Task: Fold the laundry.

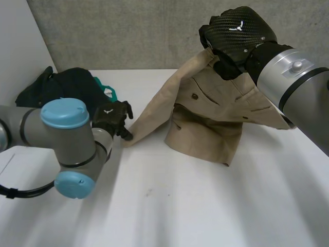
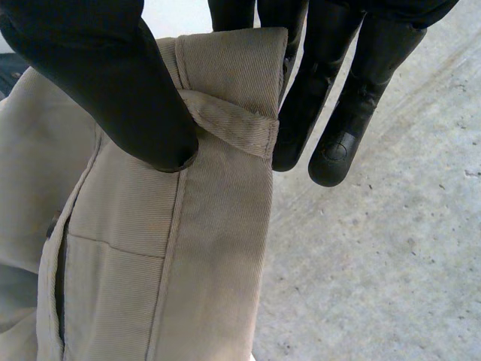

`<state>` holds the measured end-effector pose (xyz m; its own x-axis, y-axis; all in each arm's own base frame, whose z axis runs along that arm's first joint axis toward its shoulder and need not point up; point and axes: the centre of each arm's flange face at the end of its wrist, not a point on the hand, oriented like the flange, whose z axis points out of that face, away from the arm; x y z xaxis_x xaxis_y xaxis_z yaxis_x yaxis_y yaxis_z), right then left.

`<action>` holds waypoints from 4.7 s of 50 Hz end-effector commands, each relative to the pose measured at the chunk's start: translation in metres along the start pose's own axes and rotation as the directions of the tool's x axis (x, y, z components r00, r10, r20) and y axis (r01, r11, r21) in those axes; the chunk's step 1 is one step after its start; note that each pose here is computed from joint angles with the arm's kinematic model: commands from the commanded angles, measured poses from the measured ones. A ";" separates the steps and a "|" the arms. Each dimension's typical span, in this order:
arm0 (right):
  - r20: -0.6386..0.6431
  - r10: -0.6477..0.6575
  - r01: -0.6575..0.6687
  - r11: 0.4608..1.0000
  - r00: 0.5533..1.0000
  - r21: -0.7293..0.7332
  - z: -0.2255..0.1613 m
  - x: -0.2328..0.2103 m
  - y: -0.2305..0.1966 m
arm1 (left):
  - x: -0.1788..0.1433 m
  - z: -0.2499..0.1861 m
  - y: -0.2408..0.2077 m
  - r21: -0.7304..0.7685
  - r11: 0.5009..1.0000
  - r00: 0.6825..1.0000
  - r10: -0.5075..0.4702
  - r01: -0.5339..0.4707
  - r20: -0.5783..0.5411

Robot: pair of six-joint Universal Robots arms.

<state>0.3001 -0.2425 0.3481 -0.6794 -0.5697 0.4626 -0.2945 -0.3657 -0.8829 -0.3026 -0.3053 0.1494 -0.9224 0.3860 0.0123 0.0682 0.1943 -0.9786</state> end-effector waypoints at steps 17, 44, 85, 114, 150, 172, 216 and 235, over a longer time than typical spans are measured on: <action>-0.025 -0.008 0.007 1.000 1.000 -0.002 -0.002 0.007 -0.002 | 0.028 -0.016 0.018 -0.113 0.994 0.993 -0.002 -0.011 -0.118; -0.091 -0.024 0.023 1.000 0.996 -0.006 -0.014 0.028 -0.023 | 0.023 -0.021 -0.068 0.083 0.986 0.983 -0.136 0.147 -0.124; -0.235 -0.219 0.182 0.969 0.947 -0.168 0.115 0.046 0.082 | -0.025 0.040 -0.177 0.409 0.824 0.920 0.344 -0.391 0.186; -0.230 -0.204 0.165 0.970 0.952 -0.179 0.113 0.005 0.128 | -0.008 0.012 -0.100 0.434 0.805 0.915 0.366 -0.403 0.170; 0.333 -0.057 0.285 0.666 0.941 -0.690 -0.067 -0.039 0.155 | 0.021 -0.162 0.009 -0.316 0.687 0.754 0.563 -0.654 -0.339; 0.231 0.027 0.151 0.684 0.973 -0.714 -0.066 -0.050 0.175 | -0.002 -0.032 -0.061 0.048 0.841 0.837 0.541 -0.539 -0.084; 0.218 -0.014 0.163 0.711 0.976 -0.684 -0.080 -0.050 0.169 | -0.019 -0.003 0.032 -0.210 0.667 0.696 0.707 -0.715 -0.125; 0.200 -0.034 0.161 0.730 0.979 -0.664 -0.084 -0.046 0.160 | -0.022 -0.115 -0.003 -0.286 0.819 0.866 0.487 -0.497 -0.112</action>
<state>0.2283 -0.2143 0.1743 -0.5181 -0.6994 0.4924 -0.7750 0.1404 -0.6161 -0.2551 -0.2523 0.1883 -0.7487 0.4620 -0.4754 0.5880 0.1317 -0.7981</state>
